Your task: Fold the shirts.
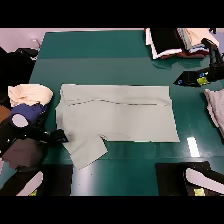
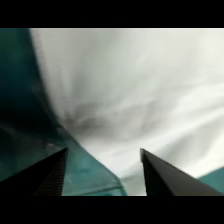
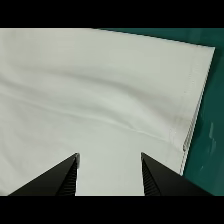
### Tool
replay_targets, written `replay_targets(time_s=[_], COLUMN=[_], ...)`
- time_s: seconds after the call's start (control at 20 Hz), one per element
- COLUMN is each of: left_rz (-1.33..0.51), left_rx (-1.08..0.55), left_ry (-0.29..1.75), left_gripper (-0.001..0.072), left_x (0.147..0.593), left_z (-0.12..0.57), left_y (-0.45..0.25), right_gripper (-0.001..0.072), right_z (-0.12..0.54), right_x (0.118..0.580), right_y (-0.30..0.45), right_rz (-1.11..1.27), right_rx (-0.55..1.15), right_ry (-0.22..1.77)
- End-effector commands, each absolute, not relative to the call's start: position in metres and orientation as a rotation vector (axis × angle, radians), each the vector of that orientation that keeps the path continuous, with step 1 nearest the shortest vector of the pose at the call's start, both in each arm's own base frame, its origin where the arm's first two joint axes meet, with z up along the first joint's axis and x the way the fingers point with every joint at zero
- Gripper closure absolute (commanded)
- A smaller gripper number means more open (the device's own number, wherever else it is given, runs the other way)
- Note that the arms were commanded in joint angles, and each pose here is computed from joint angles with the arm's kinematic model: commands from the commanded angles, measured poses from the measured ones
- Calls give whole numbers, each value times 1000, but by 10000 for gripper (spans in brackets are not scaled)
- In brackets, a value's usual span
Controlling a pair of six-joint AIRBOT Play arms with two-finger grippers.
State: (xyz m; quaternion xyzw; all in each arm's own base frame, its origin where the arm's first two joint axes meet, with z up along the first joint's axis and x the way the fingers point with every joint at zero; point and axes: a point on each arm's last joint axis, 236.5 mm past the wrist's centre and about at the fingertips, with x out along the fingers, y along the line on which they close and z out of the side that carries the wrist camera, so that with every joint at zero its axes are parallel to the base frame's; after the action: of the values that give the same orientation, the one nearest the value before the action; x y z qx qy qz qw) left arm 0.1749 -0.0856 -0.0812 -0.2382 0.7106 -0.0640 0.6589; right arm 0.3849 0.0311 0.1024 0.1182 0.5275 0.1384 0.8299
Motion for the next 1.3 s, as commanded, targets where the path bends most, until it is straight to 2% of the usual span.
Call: replay_targets(time_s=[0.0,0.05,0.1,0.2,0.25,0.4,0.55,0.6,0.65,0.75,0.85,1.0,1.1,1.2,1.25], left_rz=[-181,-204,-232,-274,-299,-333,-367,-376,-378,-387,-385,-373,-372,-375,-376], left_rx=[-688,-697,-709,-700,-681,-626,-590,-580,-577,-562,-551,-533,-533,-532,-532], left_ry=[1550,1540,1529,1517,1508,1473,1434,1423,1418,1414,1415,1415,1412,1415,1417], left_gripper=[161,172,331,602,684,685,685,685,685,685,685,685,685,686,686], left_x=[179,181,183,187,190,204,216,219,221,221,221,221,222,221,220], left_z=[-88,-86,-82,-74,-68,-48,-32,-28,-26,-26,-27,-30,-30,-30,-29], left_y=[-110,-114,-119,-123,-123,-120,-120,-120,-120,-119,-118,-114,-114,-114,-114], right_gripper=[264,264,264,264,264,264,261,243,173,177,205,215,290,426,520], right_z=[104,104,104,101,97,67,10,-10,-28,-57,-78,-96,-96,-93,-91], right_x=[384,384,384,377,369,334,267,241,218,181,162,168,180,186,186], right_y=[32,32,32,31,26,6,-26,-35,-38,-30,-18,3,15,20,20], right_rz=[297,297,298,305,304,248,119,75,43,16,17,43,96,138,148], right_rx=[252,253,253,250,248,330,410,426,468,597,671,795,857,874,859], right_ry=[1116,1117,1118,1148,1182,1279,1429,1494,1551,1635,1688,1670,1634,1611,1601])
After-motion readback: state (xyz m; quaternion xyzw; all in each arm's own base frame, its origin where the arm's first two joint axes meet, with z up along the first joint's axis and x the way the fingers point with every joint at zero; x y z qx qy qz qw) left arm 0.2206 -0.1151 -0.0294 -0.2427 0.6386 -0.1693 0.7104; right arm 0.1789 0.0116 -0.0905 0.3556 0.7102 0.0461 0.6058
